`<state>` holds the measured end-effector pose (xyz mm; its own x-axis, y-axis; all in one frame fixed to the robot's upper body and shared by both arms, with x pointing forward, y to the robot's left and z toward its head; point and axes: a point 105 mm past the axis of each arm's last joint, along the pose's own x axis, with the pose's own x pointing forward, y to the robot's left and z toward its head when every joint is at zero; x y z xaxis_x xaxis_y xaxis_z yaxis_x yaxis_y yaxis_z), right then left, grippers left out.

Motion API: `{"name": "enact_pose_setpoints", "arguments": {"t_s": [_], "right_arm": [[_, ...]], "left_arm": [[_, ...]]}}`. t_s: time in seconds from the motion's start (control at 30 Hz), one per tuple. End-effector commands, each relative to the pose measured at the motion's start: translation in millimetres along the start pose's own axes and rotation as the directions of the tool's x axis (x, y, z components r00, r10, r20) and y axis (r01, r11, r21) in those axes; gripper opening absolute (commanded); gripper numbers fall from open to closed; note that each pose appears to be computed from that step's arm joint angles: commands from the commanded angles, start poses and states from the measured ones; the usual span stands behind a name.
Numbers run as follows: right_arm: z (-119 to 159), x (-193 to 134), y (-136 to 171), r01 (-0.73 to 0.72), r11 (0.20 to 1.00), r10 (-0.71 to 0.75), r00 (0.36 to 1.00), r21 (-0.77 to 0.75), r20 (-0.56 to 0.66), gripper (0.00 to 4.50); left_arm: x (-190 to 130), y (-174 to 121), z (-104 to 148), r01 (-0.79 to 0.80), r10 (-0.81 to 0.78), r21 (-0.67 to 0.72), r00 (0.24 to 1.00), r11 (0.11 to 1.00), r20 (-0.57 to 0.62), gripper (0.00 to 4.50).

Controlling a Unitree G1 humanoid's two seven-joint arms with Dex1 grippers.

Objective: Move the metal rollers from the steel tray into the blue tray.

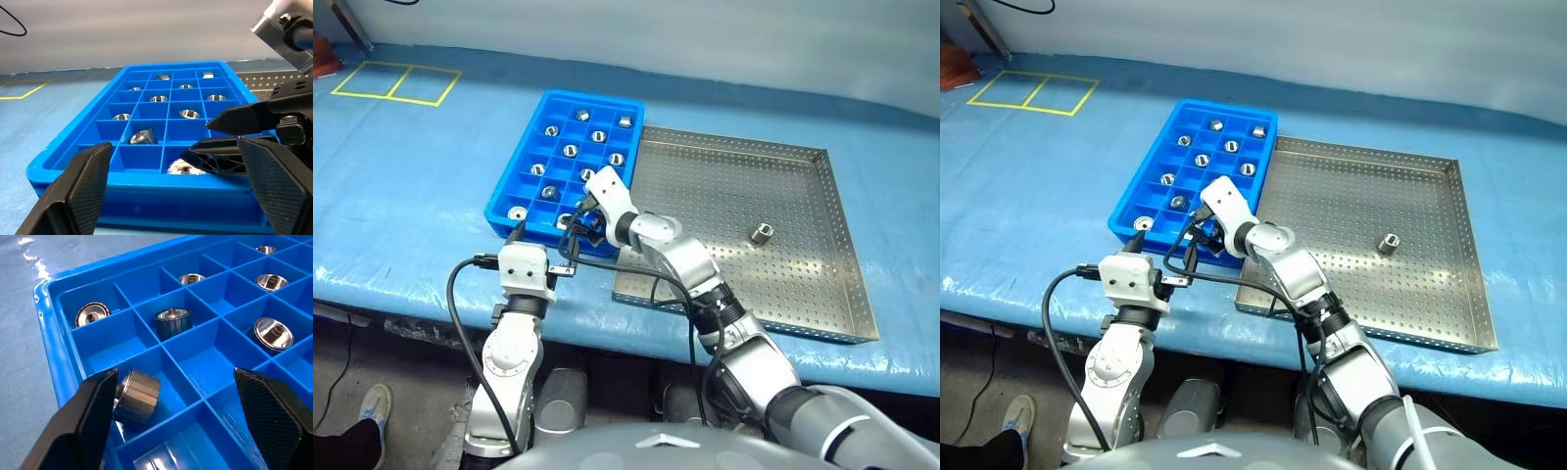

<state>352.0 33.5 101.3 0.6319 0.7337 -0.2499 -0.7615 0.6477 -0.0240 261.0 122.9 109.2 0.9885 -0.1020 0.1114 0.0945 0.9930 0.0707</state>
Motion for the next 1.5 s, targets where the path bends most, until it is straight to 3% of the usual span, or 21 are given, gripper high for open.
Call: {"name": "enact_pose_setpoints", "arguments": {"t_s": [0.03, 0.13, 0.27, 0.4, 0.6, 0.77, 0.83, 0.93, 1.07, 1.1, 1.17, 1.23, 1.33, 1.5], "right_arm": [[17.3, -13.8, -14.2, 0.057, 0.997, -0.063, 0.991, 0.055, 0.120, 3.94], [23.5, -37.3, -51.6, 0.214, 0.971, -0.230, 0.956, 0.103, 0.183, 3.94], [16.1, -73.6, -98.6, 0.410, 0.903, -0.428, 0.887, 0.128, 0.175, 3.94], [-9.8, -119.3, -150.5, 0.650, 0.748, -0.661, 0.747, 0.132, 0.068, 3.94], [-39.8, -152.8, -173.7, 0.760, 0.619, -0.767, 0.639, 0.198, -0.059, 3.94], [-63.8, -151.1, -165.0, 0.728, 0.621, -0.717, 0.677, 0.292, -0.163, 3.94], [-72.9, -144.1, -157.1, 0.678, 0.642, -0.661, 0.726, 0.357, -0.189, 3.94], [-84.5, -137.6, -149.4, 0.655, 0.667, -0.621, 0.752, 0.356, -0.221, 3.34], [-86.6, -133.8, -146.4, 0.653, 0.698, -0.614, 0.757, 0.294, -0.225, 2.08], [-83.8, -133.2, -146.7, 0.655, 0.707, -0.619, 0.756, 0.268, -0.213, 1.87], [-72.4, -130.4, -145.5, 0.644, 0.738, -0.624, 0.765, 0.201, -0.159, 1.87], [-48.1, -118.3, -133.7, 0.574, 0.794, -0.577, 0.815, 0.200, -0.047, 1.87], [-6.7, -86.8, -95.8, 0.381, 0.908, -0.403, 0.908, 0.176, 0.111, 1.87], [27.2, -55.1, -55.8, 0.198, 0.972, -0.221, 0.953, 0.127, 0.206, 1.87]], "left_arm": [[7.3, -5.5, 13.7, 0.041, -0.041, 0.002, 0.997, 0.999, 0.059, 4.50], [15.5, -10.0, 17.1, 0.077, -0.076, 0.000, 0.994, 0.997, 0.077, 4.50], [25.4, -20.3, 18.1, 0.150, -0.149, 0.000, 0.985, 0.989, 0.090, 4.50], [33.8, -43.2, 21.1, 0.327, -0.330, 0.048, 0.938, 0.944, 0.103, 4.50], [31.1, -71.2, 10.1, 0.554, -0.562, 0.133, 0.827, 0.822, 0.029, 4.50], [30.5, -80.3, 11.5, 0.594, -0.600, 0.104, 0.799, 0.798, 0.039, 4.50], [30.4, -81.5, 11.3, 0.595, -0.600, 0.101, 0.799, 0.798, 0.040, 4.50], [30.4, -81.6, 10.6, 0.593, -0.599, 0.097, 0.800, 0.799, 0.040, 4.50], [33.2, -74.6, 13.2, 0.562, -0.566, 0.082, 0.823, 0.823, 0.051, 4.50], [34.0, -72.5, 13.8, 0.550, -0.555, 0.078, 0.830, 0.831, 0.055, 4.50], [34.7, -68.7, 14.8, 0.528, -0.532, 0.069, 0.844, 0.846, 0.061, 4.50], [35.3, -61.7, 15.9, 0.485, -0.487, 0.044, 0.871, 0.874, 0.072, 4.50], [34.1, -44.1, 14.7, 0.356, -0.357, 0.025, 0.931, 0.934, 0.077, 4.50], [22.8, -31.2, 11.7, 0.245, -0.243, -0.019, 0.968, 0.969, 0.067, 4.50]]}}
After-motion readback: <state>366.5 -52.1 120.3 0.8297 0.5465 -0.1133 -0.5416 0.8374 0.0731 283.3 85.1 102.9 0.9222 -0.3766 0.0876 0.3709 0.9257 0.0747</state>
